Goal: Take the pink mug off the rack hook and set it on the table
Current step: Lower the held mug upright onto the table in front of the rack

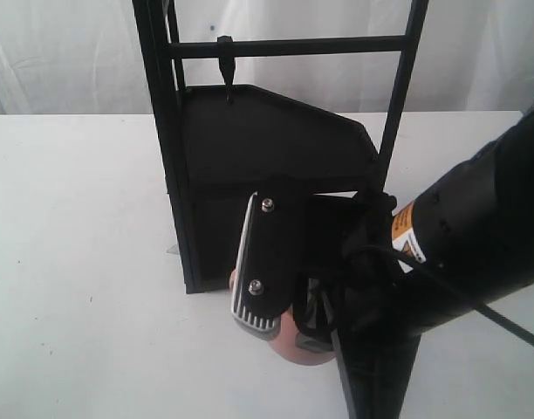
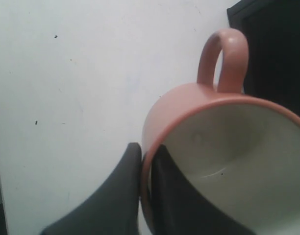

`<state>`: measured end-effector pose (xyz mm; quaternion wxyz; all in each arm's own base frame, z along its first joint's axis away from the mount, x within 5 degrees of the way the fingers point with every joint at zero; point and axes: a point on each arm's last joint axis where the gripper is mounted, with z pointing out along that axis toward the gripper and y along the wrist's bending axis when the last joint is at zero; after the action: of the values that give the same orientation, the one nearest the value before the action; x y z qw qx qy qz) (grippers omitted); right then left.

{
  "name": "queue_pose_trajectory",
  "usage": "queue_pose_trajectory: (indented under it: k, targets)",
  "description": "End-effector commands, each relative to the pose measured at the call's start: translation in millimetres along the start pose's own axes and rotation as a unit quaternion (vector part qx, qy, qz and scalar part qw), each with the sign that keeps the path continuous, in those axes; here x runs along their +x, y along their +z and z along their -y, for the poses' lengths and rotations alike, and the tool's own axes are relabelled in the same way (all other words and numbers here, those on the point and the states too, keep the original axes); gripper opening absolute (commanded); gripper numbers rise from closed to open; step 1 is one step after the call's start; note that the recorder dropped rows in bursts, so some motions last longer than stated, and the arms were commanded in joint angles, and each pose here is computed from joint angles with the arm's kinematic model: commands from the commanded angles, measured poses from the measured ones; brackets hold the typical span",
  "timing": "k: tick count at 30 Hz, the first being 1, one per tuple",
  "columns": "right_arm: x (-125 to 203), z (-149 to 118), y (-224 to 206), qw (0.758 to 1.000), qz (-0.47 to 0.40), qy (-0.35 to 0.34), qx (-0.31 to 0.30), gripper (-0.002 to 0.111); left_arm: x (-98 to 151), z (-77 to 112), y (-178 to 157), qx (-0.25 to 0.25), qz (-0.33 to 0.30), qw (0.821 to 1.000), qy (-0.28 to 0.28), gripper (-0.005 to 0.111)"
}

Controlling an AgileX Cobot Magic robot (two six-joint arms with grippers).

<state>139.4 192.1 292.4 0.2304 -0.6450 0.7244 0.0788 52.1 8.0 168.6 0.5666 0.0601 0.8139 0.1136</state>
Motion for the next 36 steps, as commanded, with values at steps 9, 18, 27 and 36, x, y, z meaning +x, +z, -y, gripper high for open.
queue_pose_trajectory:
  k: [9,18,27,36]
  targets:
    - [-3.7,5.4,0.3,1.000,-0.002,-0.006,0.015,0.000,-0.1,0.5,-0.2,0.004,0.003,1.000,-0.005,0.000]
    - [-28.3,15.1,-5.9,0.994,-0.085,0.050,-0.050,0.000,-0.1,0.5,-0.2,0.004,0.003,1.000,-0.005,0.000]
    - [-61.3,25.7,29.9,0.986,-0.097,0.085,-0.107,0.000,-0.1,0.5,-0.2,0.004,0.003,1.000,-0.005,0.000]
    - [-63.1,30.5,66.7,0.981,-0.126,0.095,-0.115,0.000,-0.1,0.5,-0.2,0.004,0.003,1.000,-0.005,0.000]
